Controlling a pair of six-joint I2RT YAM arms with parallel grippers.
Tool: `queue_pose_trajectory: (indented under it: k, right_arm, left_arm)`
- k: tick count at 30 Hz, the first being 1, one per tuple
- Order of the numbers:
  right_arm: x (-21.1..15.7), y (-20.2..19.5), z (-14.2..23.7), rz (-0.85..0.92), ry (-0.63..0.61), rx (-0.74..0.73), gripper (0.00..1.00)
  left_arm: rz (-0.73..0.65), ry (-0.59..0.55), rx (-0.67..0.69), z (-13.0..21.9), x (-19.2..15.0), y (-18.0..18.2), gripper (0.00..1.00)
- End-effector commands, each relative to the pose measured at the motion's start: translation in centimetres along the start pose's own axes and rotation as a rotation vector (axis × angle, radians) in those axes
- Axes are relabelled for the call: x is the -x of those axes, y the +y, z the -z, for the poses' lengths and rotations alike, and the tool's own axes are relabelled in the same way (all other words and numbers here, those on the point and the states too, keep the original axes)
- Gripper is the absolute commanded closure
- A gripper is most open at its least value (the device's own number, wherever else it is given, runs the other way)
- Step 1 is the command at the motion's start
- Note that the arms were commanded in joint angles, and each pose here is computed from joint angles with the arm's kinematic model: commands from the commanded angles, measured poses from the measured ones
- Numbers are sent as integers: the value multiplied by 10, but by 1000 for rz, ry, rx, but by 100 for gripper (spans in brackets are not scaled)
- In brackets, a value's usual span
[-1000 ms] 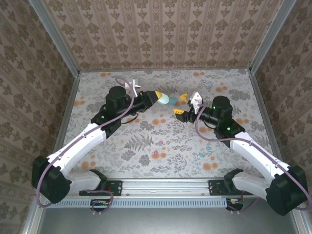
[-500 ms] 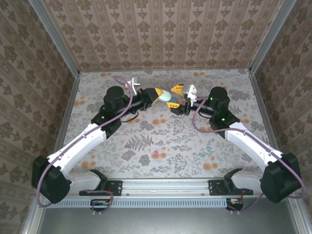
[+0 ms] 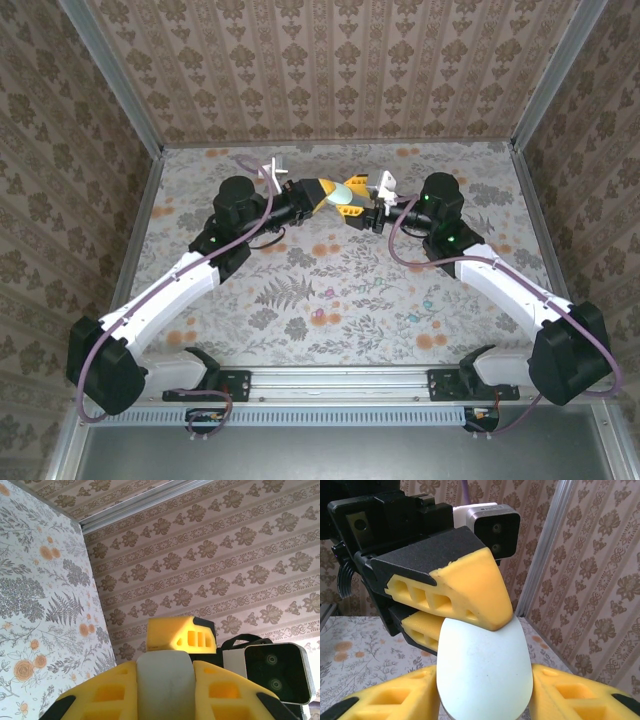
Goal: Insert the wireless bluetooth earbuds into the charging case
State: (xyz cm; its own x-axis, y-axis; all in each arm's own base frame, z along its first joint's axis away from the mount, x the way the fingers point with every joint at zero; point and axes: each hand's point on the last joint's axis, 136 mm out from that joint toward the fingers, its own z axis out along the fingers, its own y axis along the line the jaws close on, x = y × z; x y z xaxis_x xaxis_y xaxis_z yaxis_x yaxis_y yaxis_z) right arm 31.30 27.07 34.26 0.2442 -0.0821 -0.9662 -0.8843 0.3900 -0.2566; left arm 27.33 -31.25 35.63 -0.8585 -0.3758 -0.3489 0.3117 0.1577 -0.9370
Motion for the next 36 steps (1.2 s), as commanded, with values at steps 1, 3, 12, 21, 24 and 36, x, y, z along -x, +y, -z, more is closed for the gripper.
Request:
queue_pose_trajectory:
  k: [1, 3, 12, 21, 24, 36]
  right_arm:
    - [18, 0, 0, 48, -50, 5, 55]
    - [18, 0, 0, 43, -48, 3, 60]
    - [18, 11, 4, -139, 30, 126, 67]
    - [20, 15, 14, -347, 74, 342, 68]
    - [20, 14, 13, -343, 74, 360, 68]
    - [18, 22, 9, -262, 66, 412, 67]
  left_arm:
    - [-18, 7, -58, 1, 1, -20, 99]
    - [-20, 3, -56, 2, 1, -19, 97]
    - [-370, -59, 97, 27, 9, -7, 23]
    - [-1079, -138, 91, 58, 7, 6, 14]
    - [-1171, -43, 15, 53, -10, 10, 15]
    - [-1149, 107, -231, 31, -31, -10, 20]
